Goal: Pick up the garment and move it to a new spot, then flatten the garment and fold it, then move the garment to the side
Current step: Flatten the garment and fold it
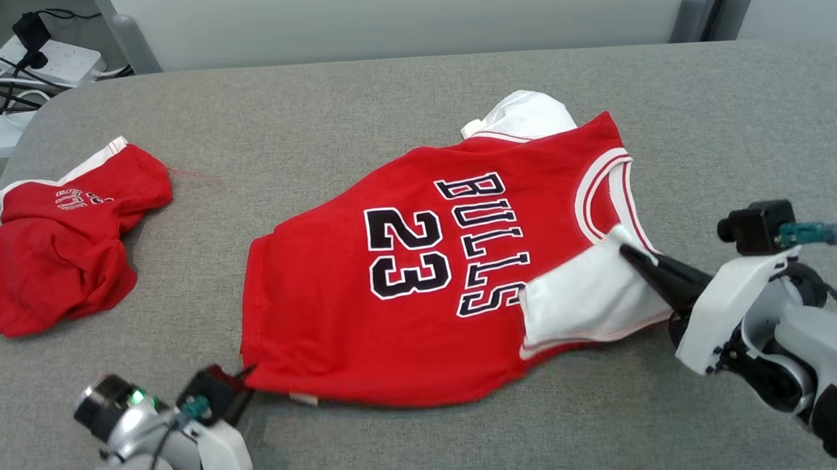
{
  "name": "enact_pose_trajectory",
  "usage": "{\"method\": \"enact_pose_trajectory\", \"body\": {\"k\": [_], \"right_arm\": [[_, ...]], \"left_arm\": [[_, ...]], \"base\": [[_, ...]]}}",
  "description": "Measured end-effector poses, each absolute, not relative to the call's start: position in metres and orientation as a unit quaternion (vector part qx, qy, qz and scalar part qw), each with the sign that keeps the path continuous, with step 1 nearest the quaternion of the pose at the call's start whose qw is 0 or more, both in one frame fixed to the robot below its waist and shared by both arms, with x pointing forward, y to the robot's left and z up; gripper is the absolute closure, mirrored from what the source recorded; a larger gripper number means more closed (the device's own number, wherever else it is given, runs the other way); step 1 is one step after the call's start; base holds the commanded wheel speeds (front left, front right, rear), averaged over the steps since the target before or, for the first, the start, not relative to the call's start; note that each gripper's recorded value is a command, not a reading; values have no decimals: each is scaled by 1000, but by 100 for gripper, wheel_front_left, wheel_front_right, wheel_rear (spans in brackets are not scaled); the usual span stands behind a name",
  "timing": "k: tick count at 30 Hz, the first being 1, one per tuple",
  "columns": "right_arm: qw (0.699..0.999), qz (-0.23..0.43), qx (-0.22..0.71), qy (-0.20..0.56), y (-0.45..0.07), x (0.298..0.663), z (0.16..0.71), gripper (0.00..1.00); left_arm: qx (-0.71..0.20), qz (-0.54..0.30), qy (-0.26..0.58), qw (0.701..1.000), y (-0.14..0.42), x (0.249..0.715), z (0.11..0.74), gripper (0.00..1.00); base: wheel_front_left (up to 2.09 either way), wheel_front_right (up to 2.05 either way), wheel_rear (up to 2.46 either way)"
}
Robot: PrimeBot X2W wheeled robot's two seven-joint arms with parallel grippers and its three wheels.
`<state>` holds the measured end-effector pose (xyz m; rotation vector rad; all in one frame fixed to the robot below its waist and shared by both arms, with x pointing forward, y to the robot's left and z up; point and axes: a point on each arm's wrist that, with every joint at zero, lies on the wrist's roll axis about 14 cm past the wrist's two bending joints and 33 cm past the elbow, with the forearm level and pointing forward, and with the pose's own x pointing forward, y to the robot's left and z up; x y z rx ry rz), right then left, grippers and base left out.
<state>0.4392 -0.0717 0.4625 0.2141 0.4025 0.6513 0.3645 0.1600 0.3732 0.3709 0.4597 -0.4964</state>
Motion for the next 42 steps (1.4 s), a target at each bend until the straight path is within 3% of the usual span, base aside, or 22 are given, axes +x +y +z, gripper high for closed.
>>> {"method": "enact_pose_trajectory", "body": {"k": [8,13,18,21,25,28,32,36,39,42], "right_arm": [[946,308,68,70,-87,497,552,100],[953,295,59,-34,-93,527,633,100],[951,286,58,-104,-101,528,694,100],[943,310,80,-96,-90,511,704,100],[925,361,113,-10,-74,471,688,100],[910,376,143,100,-82,440,650,100],[878,372,142,267,-107,406,582,100],[815,383,128,415,-114,367,521,100],[761,398,131,495,-111,346,491,100],[733,392,129,541,-113,354,465,100]], "left_arm": [[228,-212,91,946,197,461,492,100],[246,-214,20,945,186,503,563,100],[235,-206,-50,949,179,518,628,100],[210,-197,-43,957,185,514,638,100],[167,-210,60,962,190,487,595,100],[110,-255,181,944,174,442,539,100],[54,-313,321,892,159,385,488,100],[12,-346,447,825,154,336,447,100],[-24,-368,522,769,142,310,423,100],[-81,-362,591,717,136,302,402,100]], "base": [[0,0,0],[0,0,0],[0,0,0],[0,0,0],[0,0,0],[0,0,0],[0,0,0],[0,0,0],[0,0,0],[0,0,0]]}}
